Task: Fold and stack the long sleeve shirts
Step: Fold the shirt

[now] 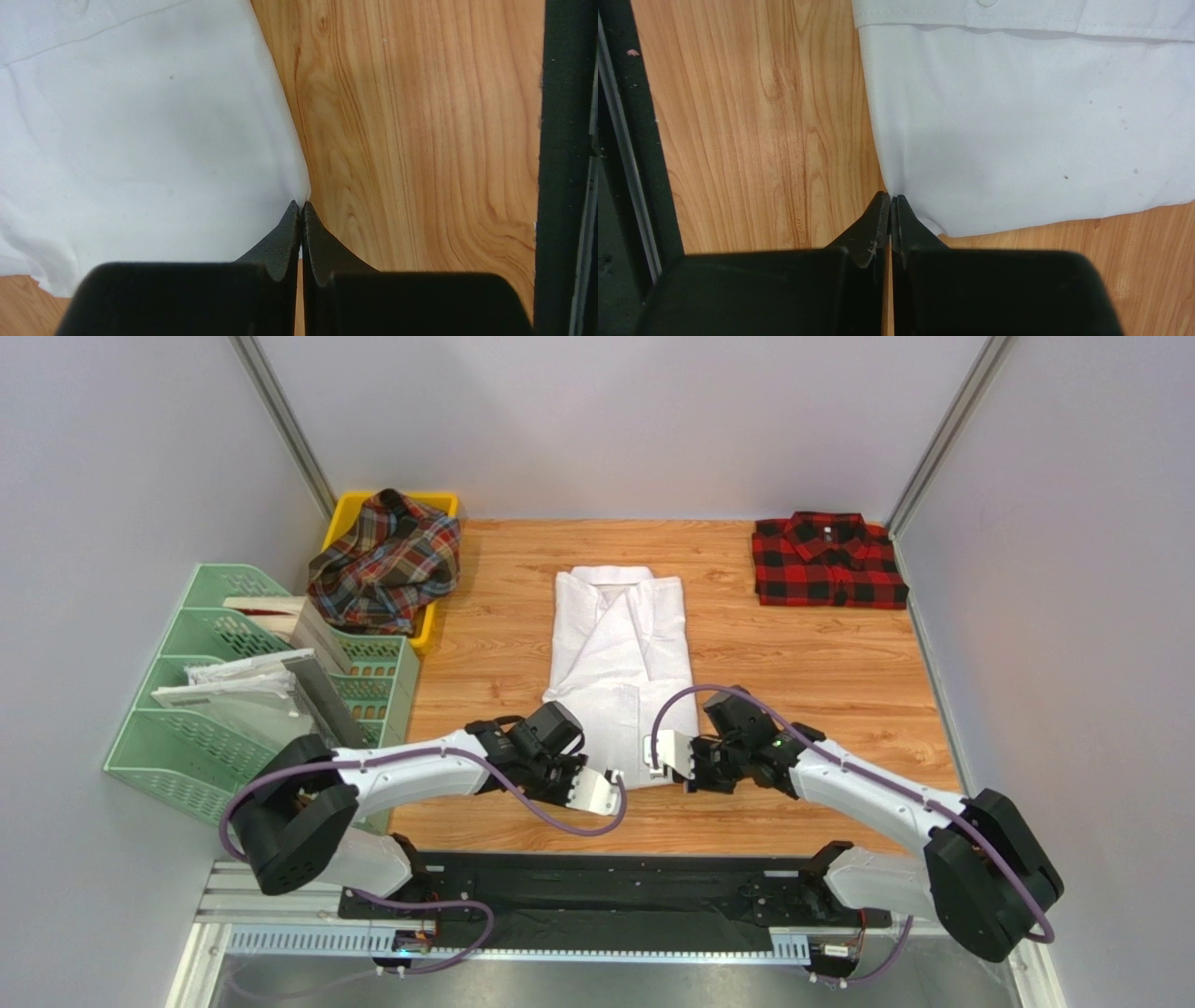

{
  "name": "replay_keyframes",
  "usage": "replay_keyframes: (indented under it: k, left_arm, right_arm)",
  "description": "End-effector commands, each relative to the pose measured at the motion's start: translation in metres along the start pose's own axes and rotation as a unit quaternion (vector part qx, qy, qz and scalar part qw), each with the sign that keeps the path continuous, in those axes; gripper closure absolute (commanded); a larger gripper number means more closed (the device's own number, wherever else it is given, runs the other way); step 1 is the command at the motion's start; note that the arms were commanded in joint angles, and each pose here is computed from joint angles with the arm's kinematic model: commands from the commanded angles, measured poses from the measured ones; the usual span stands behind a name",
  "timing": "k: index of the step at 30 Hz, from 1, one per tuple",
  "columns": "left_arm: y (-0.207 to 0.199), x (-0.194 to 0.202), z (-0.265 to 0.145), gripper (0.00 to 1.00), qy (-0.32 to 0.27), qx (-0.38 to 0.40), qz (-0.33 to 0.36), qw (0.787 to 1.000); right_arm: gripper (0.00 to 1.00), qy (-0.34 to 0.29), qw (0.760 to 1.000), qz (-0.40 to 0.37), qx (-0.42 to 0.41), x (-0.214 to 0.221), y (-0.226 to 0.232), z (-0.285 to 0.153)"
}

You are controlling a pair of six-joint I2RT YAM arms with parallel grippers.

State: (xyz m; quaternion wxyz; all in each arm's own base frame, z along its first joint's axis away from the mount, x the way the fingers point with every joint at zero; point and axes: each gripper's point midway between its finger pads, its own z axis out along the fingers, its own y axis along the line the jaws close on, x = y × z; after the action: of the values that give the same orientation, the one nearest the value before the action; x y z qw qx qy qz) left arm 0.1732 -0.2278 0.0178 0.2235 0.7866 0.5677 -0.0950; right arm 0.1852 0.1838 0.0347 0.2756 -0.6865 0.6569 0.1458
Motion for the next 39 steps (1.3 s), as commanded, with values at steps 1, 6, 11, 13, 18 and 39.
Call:
replay_keyframes:
  k: [1,6,11,13,18,39]
  left_arm:
    - [-0.003,-0.024,-0.043,1.0,-0.041,0.007,0.0,0.999]
    - [-0.027,-0.04,-0.071,1.0,-0.077,0.051,-0.025,0.995]
    - [-0.078,-0.05,-0.101,1.0,-0.113,0.12,-0.015,0.986]
    - [-0.084,-0.065,-0.12,1.0,-0.145,0.132,-0.02,0.98]
    - [-0.048,-0.077,-0.155,1.0,-0.164,0.079,-0.048,0.982]
    - [0.08,0.038,-0.029,1.0,-0.026,0.116,-0.21,0.971]
  right_arm:
    - [1.0,-0.03,0.999,0.003,0.021,-0.02,-0.009,-0.023]
    - [1.0,-0.033,0.999,0.034,-0.006,-0.021,0.014,-0.039]
    - [1.0,-0.052,0.996,0.055,-0.038,-0.033,0.049,-0.072]
    - [1.0,-0.076,0.995,0.048,-0.049,-0.053,0.056,-0.092]
    - [1.0,-0.08,0.995,0.057,-0.029,-0.077,0.032,-0.109]
    - [1.0,0.008,0.909,0.376,-0.182,-0.036,-0.079,0.039]
